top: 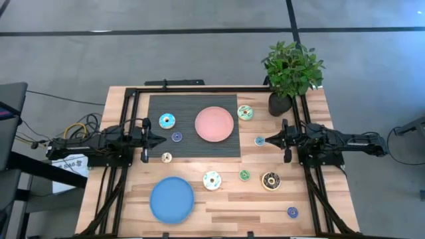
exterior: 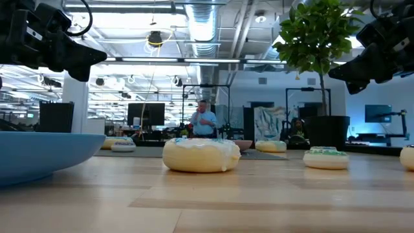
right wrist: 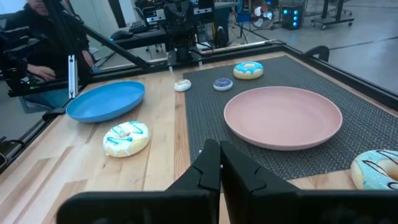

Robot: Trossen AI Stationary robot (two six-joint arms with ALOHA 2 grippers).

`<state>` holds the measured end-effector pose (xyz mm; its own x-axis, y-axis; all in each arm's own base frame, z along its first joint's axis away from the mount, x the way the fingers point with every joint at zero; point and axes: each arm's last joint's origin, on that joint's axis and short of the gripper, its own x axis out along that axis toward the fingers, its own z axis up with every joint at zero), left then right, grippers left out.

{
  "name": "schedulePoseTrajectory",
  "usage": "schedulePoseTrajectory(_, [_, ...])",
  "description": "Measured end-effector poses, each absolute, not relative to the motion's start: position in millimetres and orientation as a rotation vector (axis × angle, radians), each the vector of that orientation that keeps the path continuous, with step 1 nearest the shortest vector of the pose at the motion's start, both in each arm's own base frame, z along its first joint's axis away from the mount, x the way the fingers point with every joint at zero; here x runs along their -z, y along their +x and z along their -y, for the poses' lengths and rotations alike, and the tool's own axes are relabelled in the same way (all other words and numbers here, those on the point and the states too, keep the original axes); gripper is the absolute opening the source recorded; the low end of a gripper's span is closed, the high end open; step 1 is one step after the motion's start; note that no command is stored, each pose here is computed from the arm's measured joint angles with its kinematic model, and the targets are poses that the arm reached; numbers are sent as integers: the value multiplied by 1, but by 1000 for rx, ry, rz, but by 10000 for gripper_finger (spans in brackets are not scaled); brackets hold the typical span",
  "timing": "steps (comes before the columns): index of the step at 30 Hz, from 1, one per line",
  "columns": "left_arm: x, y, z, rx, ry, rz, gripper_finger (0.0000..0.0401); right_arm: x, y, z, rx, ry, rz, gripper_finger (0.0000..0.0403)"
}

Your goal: Pick & Place donuts

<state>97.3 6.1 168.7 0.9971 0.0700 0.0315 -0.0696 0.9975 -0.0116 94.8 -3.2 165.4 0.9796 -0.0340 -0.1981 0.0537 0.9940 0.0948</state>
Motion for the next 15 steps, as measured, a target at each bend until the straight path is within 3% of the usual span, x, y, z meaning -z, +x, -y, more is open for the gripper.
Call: schedulePoseTrajectory(15, [-169,97,-6,-70,-11,32,0,-172,97,1,1,151,-113,0])
